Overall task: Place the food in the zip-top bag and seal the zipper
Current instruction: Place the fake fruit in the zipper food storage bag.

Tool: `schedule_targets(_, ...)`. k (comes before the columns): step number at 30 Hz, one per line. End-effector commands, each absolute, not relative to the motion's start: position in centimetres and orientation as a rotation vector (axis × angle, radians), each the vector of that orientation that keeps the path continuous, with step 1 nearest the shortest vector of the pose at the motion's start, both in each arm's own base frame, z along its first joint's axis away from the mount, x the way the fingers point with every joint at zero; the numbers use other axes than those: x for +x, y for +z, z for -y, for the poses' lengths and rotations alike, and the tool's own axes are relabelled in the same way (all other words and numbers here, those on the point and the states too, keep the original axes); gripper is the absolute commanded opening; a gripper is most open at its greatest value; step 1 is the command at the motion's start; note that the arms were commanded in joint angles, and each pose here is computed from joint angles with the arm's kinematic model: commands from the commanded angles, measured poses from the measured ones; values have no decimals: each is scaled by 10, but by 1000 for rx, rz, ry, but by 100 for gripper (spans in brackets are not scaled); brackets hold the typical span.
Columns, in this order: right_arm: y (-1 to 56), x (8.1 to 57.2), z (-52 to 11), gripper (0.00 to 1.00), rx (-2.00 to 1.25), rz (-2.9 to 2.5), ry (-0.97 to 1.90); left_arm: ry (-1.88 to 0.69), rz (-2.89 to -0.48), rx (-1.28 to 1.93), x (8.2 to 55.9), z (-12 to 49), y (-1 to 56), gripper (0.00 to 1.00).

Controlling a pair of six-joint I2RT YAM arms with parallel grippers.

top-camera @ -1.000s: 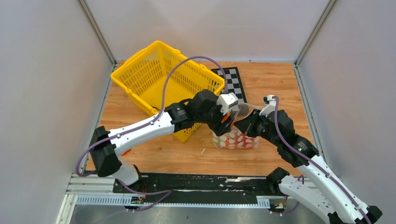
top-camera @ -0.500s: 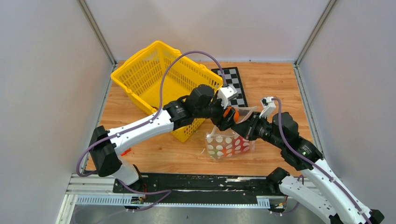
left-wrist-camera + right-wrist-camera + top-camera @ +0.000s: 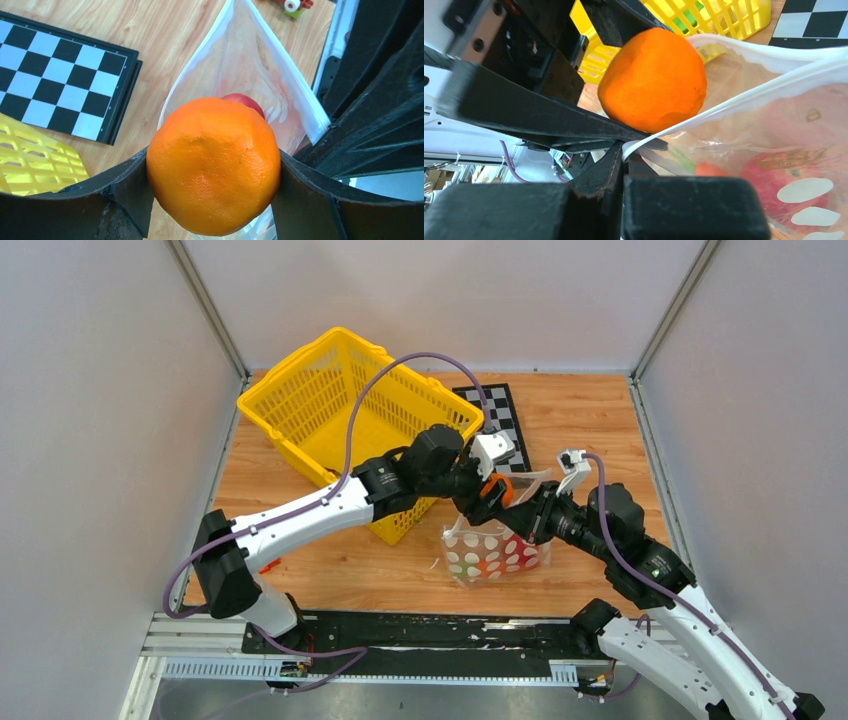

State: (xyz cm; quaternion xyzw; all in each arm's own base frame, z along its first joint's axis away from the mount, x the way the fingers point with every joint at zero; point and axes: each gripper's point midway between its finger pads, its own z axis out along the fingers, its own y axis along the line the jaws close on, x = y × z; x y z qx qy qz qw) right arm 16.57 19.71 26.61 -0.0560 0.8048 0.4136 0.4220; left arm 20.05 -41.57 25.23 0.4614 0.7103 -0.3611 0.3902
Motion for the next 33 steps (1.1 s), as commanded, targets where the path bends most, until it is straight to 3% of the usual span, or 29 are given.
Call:
schedule_targets(1, 308, 179, -202, 0, -138, -1830, 1076, -798, -1803, 1226, 192, 412, 245, 71)
schedule_targets(11, 304, 186, -202, 0, -123, -1820, 1058, -554, -1791, 1206, 203, 396, 249, 71)
schedule_targets(21, 300, 179, -213, 0, -270, -1791, 1082, -797, -1624, 1482, 150, 399, 266, 68)
schedule_targets(33, 308, 144, -220, 0, -708, -1651, 1059, -943, -1462, 1758, 103, 378, 281, 67)
